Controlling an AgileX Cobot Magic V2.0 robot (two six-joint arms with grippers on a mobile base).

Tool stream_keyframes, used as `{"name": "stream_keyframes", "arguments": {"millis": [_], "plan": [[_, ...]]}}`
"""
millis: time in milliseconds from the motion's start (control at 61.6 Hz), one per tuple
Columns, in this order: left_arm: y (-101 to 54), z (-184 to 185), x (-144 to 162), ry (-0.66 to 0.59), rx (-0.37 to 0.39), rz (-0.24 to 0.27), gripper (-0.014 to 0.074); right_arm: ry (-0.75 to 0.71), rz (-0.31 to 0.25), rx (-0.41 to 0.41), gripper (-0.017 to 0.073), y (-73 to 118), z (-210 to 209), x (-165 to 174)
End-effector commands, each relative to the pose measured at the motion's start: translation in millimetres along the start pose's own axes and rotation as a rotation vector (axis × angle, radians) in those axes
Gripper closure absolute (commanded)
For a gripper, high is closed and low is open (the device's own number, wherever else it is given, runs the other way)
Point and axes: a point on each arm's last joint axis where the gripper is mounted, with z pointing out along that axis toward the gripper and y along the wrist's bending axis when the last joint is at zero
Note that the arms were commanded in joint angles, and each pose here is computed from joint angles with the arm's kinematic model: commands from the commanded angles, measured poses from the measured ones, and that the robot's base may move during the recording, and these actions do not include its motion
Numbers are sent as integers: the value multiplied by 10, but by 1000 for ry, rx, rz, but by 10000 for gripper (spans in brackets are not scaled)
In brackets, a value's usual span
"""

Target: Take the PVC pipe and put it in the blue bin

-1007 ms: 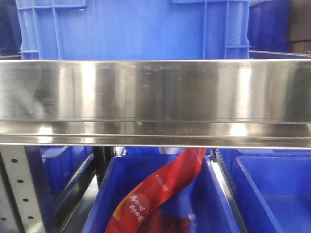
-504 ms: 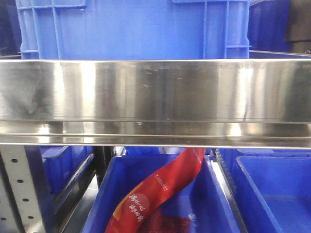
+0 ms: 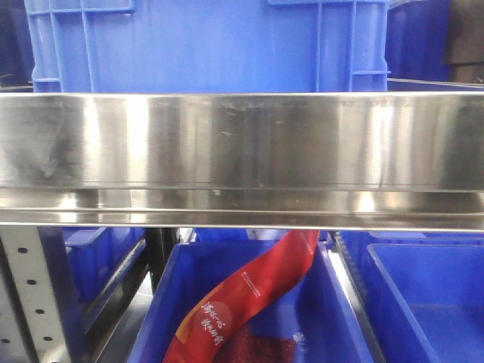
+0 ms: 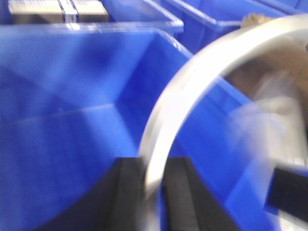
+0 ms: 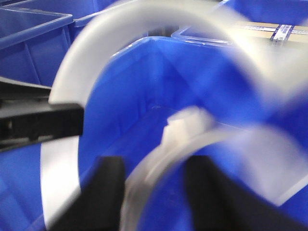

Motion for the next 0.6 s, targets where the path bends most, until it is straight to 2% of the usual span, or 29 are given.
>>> {"name": "stream_keyframes", "arguments": {"millis": [0, 97, 195, 325, 390, 487, 585], "plan": [[-32, -23, -22, 1, 10, -1, 337, -23, -8, -5, 245, 14, -16, -44], [-33, -24, -8, 16, 11, -1, 201, -10, -8, -2, 230, 10, -16, -32], [-33, -24, -5, 20, 11, -1, 166, 8, -5, 1, 231, 7, -16, -16], [-42, -64, -23, 13, 13, 1, 193, 33, 3, 6, 234, 4, -80, -17], [-62, -150, -66, -6, 16, 4, 216, 21, 4, 5, 267, 5, -201, -70], [-103, -353, -157, -51, 20, 16, 265, -41, 6, -3, 389, 12, -468, -204], [-123, -541, -228, -88, 3, 51, 387, -89, 1, -6, 532, 12, -676, -296]]}}
